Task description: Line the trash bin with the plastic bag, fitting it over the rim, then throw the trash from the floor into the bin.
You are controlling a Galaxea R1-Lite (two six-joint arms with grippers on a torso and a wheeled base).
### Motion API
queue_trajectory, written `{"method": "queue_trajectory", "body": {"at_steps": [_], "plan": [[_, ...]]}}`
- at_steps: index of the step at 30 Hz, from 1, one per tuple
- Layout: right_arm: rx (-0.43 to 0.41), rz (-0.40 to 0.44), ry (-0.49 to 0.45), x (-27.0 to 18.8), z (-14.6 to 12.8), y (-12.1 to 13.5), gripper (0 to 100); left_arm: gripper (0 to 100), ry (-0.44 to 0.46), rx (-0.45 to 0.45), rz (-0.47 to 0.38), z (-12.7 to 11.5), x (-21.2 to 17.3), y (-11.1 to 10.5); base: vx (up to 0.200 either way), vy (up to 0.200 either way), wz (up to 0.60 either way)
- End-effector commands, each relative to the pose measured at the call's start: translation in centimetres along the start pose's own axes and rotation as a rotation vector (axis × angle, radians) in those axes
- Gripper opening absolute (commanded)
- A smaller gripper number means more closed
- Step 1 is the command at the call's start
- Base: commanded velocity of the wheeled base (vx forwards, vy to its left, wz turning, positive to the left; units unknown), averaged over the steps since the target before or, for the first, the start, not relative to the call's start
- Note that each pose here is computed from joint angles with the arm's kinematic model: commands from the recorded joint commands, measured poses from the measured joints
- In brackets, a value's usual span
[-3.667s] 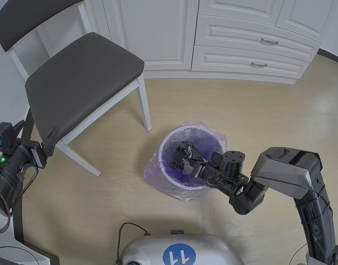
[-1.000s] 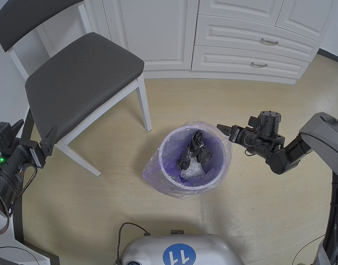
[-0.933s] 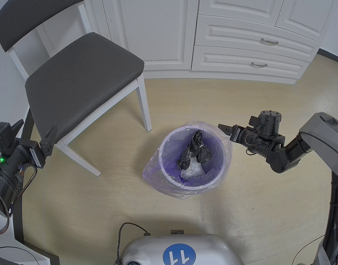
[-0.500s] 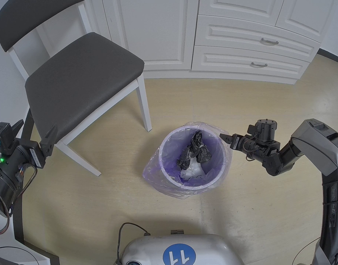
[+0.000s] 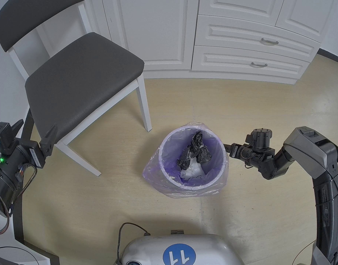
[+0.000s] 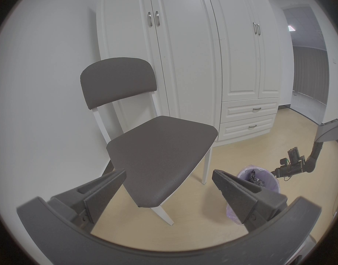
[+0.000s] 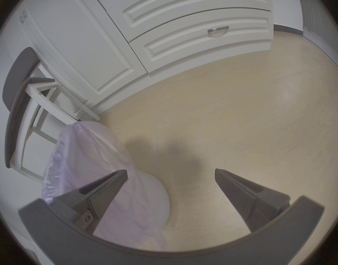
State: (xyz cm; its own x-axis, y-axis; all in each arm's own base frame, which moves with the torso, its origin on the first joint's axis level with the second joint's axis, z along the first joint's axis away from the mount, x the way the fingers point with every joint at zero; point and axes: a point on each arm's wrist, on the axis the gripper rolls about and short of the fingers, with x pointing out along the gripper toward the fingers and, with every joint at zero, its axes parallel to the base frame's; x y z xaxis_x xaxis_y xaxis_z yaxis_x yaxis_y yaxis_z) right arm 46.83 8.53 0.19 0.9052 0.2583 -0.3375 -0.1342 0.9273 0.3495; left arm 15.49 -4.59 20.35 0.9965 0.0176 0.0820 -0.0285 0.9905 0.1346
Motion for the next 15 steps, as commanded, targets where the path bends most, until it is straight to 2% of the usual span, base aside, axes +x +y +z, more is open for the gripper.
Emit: {"method": "queue_trajectory", "body": {"at_steps": [1, 4, 9, 15], "plan": [[0.003, 0.004, 0.047, 1.5, -3.0, 0.0, 100, 100, 0.001, 0.0, -0.001, 0.0, 0.0, 0.0, 0.0, 0.0, 0.0], [0.001, -0.005, 0.044, 1.7, -3.3, 0.1, 100, 100, 0.003, 0.001, -0.002, -0.1, 0.0, 0.0, 0.0, 0.0, 0.0], [0.004, -0.009, 0.019, 1.2, -2.0, 0.0, 100, 100, 0.001, 0.0, -0.001, 0.0, 0.0, 0.0, 0.0, 0.0, 0.0], [0.007, -0.011, -0.044, -1.7, 2.0, 0.1, 100, 100, -0.001, -0.001, 0.001, 0.0, -0.1, 0.0, 0.0, 0.0, 0.0]]}}
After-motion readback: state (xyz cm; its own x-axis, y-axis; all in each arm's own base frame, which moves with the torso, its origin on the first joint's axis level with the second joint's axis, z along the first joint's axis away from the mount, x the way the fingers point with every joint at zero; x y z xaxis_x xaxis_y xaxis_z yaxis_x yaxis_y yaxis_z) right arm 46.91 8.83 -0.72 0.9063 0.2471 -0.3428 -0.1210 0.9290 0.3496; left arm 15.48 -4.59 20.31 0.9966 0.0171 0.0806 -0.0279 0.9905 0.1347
